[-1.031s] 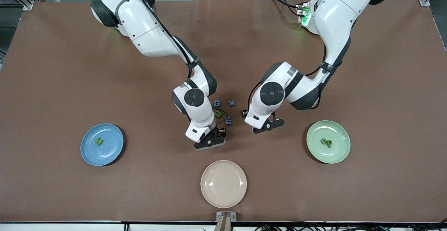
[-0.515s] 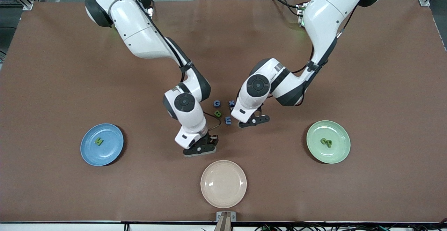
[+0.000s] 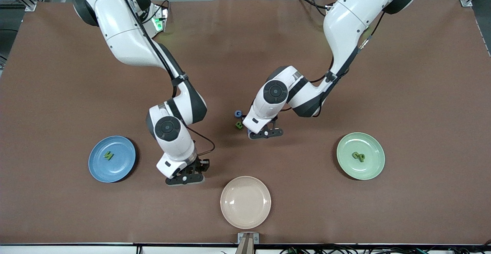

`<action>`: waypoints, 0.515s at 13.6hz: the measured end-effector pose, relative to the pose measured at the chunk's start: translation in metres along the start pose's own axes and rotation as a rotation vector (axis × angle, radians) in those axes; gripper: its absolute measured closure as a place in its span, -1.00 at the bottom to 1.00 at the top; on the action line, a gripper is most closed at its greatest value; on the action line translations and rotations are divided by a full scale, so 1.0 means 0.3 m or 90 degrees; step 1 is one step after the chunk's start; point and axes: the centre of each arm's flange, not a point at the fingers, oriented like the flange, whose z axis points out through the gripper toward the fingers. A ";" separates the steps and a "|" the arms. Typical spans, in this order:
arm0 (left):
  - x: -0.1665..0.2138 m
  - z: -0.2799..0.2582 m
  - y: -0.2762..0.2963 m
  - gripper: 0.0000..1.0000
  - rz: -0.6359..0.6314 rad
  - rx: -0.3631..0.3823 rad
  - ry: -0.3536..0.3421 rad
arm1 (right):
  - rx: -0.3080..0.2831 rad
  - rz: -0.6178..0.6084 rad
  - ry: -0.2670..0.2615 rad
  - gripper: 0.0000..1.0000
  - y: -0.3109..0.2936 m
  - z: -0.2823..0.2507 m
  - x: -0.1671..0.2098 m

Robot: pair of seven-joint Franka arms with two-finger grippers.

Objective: Sort uppercase to blue plate, lowercase to green plate
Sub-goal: 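Carry the Q to the blue plate while the left gripper grasps the blue m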

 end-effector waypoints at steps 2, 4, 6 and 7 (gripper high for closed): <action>0.007 0.036 0.020 -0.50 0.006 0.003 0.006 | -0.018 -0.013 -0.042 0.29 0.062 -0.021 -0.001; 0.027 0.061 0.017 -0.48 0.017 0.008 0.013 | -0.033 -0.021 -0.085 0.29 0.154 -0.052 0.004; 0.041 0.078 0.013 -0.45 0.029 0.003 0.020 | -0.043 -0.031 -0.123 0.29 0.266 -0.090 0.009; 0.043 0.089 0.013 -0.37 0.036 -0.001 0.022 | -0.044 -0.040 -0.135 0.29 0.324 -0.104 0.009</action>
